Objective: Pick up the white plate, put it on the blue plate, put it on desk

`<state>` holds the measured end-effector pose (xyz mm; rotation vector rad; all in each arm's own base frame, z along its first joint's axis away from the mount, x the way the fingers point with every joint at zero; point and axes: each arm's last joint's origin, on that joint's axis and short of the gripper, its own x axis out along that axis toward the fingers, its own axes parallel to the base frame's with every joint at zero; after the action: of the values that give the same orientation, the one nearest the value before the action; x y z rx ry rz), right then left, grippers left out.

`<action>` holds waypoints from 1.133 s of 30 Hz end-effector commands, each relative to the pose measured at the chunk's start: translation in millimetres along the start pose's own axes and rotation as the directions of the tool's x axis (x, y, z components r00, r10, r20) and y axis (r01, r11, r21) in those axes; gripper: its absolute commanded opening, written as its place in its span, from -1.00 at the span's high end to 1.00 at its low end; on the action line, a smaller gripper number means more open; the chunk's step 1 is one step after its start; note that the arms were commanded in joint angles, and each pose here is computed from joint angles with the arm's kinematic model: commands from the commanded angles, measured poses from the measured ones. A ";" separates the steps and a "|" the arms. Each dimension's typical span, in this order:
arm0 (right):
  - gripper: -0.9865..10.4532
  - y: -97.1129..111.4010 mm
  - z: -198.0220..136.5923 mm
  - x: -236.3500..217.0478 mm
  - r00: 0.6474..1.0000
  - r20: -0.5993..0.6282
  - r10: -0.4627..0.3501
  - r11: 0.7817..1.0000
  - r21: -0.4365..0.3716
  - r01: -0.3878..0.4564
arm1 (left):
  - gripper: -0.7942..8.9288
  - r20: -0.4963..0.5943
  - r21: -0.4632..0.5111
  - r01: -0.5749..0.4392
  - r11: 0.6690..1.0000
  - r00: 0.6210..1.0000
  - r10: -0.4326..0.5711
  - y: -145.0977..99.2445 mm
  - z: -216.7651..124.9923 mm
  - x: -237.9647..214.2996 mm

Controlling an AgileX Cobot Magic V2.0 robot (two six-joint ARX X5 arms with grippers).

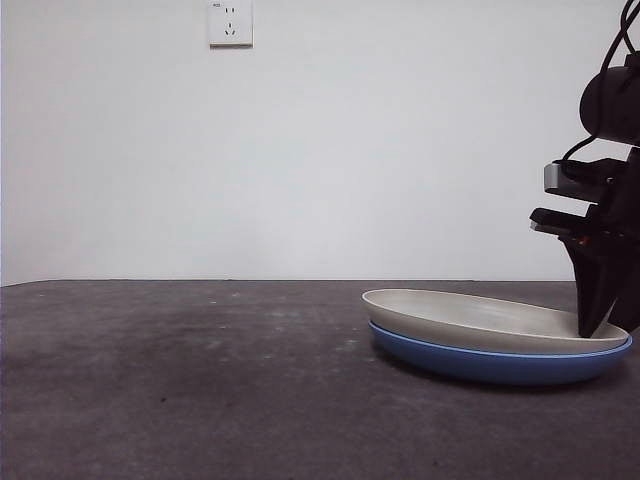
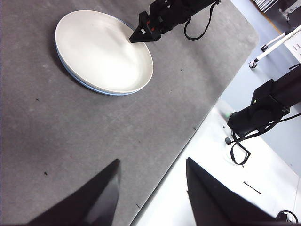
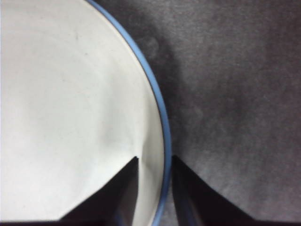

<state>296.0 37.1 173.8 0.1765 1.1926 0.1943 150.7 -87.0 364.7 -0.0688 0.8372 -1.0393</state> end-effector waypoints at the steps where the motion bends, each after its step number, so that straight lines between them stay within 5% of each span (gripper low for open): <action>1: 0.77 -1.1 5.2 2.2 1.000 0.008 -0.005 1.000 -0.006 0.005 | 0.38 0.002 0.025 0.012 1.000 1.000 -0.012 -0.7 2.3 0.7; 10: 0.81 -2.9 6.4 -4.8 0.999 0.033 -0.007 1.000 -0.001 0.007 | 0.38 0.001 0.025 0.012 1.000 1.000 -0.012 -0.7 2.2 0.7; 19: 0.81 5.6 7.9 -52.2 0.981 0.191 0.026 0.999 -0.024 -0.022 | 0.38 0.002 0.025 0.012 1.000 1.000 -0.012 -0.7 2.3 0.7; 34: 0.81 42.2 6.3 -70.3 0.943 0.270 0.192 0.981 -0.061 -0.182 | 0.38 0.002 0.026 0.012 1.000 1.000 -0.012 -0.7 2.3 0.7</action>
<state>269.9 56.9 246.5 0.2363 0.9077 0.3448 150.7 -87.0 364.6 -0.0689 0.8380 -1.0392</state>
